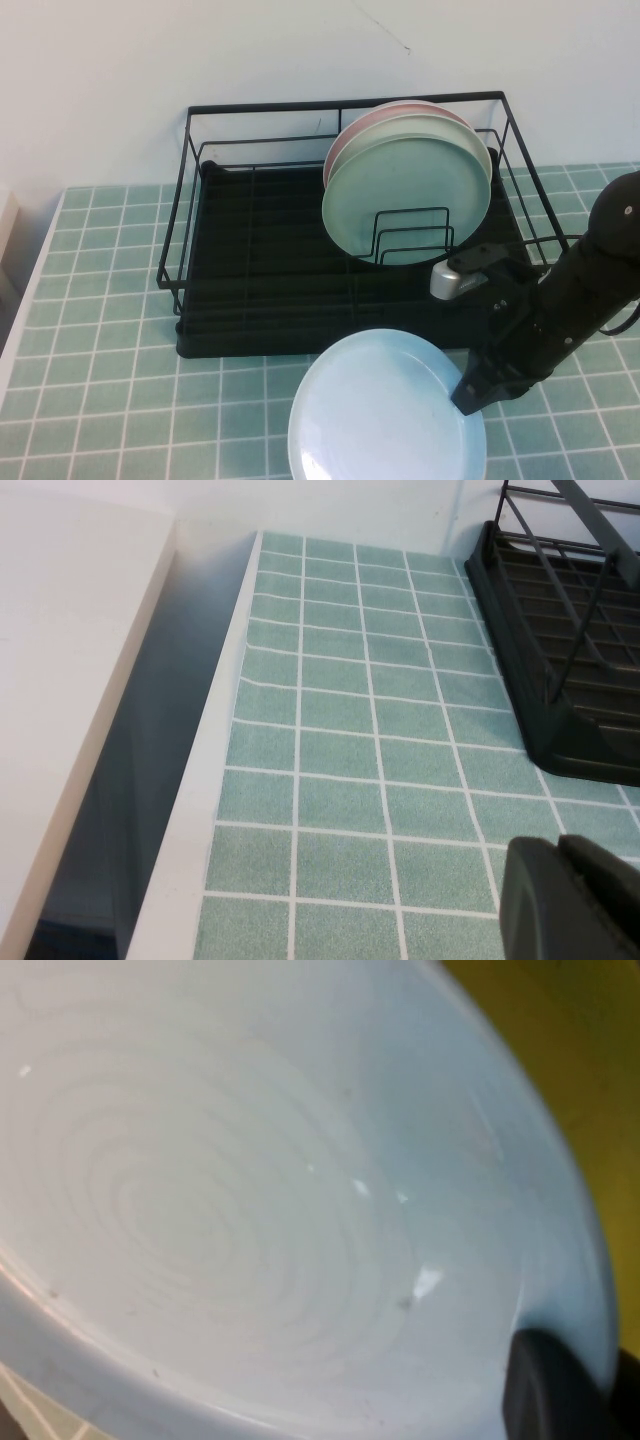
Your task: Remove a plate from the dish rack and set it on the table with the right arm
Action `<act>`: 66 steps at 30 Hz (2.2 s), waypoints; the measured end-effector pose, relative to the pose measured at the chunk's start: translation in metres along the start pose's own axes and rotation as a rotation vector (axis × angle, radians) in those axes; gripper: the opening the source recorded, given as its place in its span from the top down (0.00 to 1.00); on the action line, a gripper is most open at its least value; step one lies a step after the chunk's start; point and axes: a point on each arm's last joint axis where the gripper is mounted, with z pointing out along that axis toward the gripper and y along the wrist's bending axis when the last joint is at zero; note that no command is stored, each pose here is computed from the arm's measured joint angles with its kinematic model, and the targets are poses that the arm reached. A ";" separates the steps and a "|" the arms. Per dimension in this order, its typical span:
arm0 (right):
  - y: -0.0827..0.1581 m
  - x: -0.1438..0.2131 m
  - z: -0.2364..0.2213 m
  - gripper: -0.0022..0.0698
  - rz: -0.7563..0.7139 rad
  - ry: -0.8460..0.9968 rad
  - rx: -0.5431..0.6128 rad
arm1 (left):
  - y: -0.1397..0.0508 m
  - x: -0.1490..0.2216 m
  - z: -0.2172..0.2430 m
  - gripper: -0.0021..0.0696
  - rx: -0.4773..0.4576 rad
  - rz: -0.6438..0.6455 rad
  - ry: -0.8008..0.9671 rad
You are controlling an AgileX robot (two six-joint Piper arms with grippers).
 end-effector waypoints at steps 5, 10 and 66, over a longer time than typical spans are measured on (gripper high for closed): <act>0.000 0.000 0.000 0.96 -0.034 -0.001 -0.004 | 0.000 0.000 0.000 0.98 0.000 0.000 0.000; 0.000 -0.001 0.000 0.95 -0.039 -0.009 0.002 | 0.000 0.000 0.000 0.98 0.000 0.000 0.000; 0.148 0.095 -0.191 0.96 -0.541 -0.710 0.226 | 0.000 0.000 0.000 0.98 0.000 0.000 0.000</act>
